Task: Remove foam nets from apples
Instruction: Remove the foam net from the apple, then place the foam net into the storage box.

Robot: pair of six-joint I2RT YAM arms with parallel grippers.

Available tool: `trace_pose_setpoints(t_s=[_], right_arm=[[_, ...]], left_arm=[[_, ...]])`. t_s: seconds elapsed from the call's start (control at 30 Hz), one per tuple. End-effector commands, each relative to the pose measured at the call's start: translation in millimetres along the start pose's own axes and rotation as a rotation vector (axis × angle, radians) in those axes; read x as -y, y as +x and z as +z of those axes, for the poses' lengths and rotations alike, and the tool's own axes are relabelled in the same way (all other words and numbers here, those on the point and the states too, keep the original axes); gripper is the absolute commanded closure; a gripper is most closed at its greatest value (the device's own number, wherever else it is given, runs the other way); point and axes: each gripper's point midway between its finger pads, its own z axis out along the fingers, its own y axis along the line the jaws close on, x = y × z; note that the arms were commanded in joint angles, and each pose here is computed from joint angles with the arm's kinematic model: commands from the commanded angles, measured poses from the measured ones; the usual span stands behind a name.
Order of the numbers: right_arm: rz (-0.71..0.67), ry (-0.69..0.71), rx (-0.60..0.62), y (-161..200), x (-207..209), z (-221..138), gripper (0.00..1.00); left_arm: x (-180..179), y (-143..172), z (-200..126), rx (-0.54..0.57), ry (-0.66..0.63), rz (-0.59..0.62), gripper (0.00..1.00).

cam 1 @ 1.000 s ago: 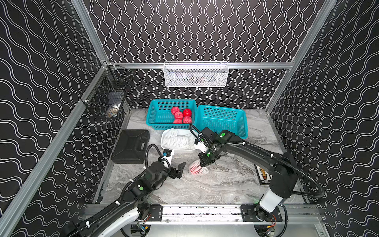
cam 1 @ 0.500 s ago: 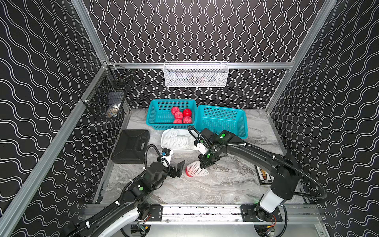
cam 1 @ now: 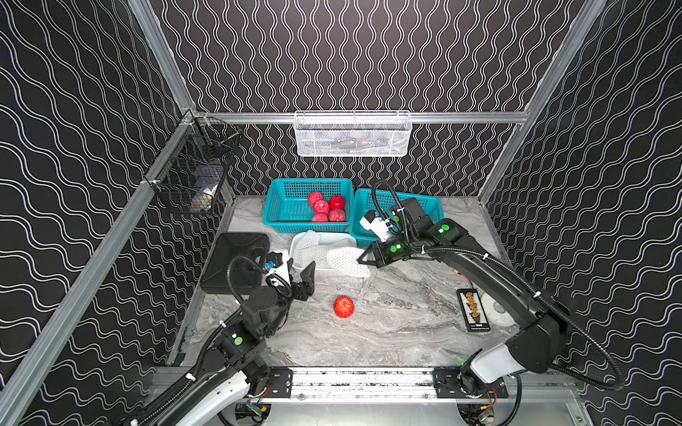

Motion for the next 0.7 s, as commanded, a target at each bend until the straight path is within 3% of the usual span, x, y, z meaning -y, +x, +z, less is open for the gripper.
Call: trace_pose_setpoints(t_s=[0.0, 0.17, 0.3, 0.67], right_arm=[[-0.07, -0.158, 0.195, -59.7, -19.2, 10.8, 1.0], [-0.04, -0.21, 0.203, -85.2, 2.8, 57.3, 1.0], [0.034, -0.134, 0.191, -80.6, 45.8, 97.0, 1.0], [0.145, 0.074, 0.101, -28.9, 129.9, 153.2, 1.0]], left_arm=[[-10.7, -29.0, 11.5, 0.046, -0.112, 0.026, 0.33], [-10.2, -35.2, 41.5, -0.025, -0.061, -0.032, 0.42], [-29.1, -22.5, 66.0, -0.105, -0.068, -0.093, 0.44], [-42.8, 63.8, 119.9, -0.347, -0.047, -0.084, 0.47]])
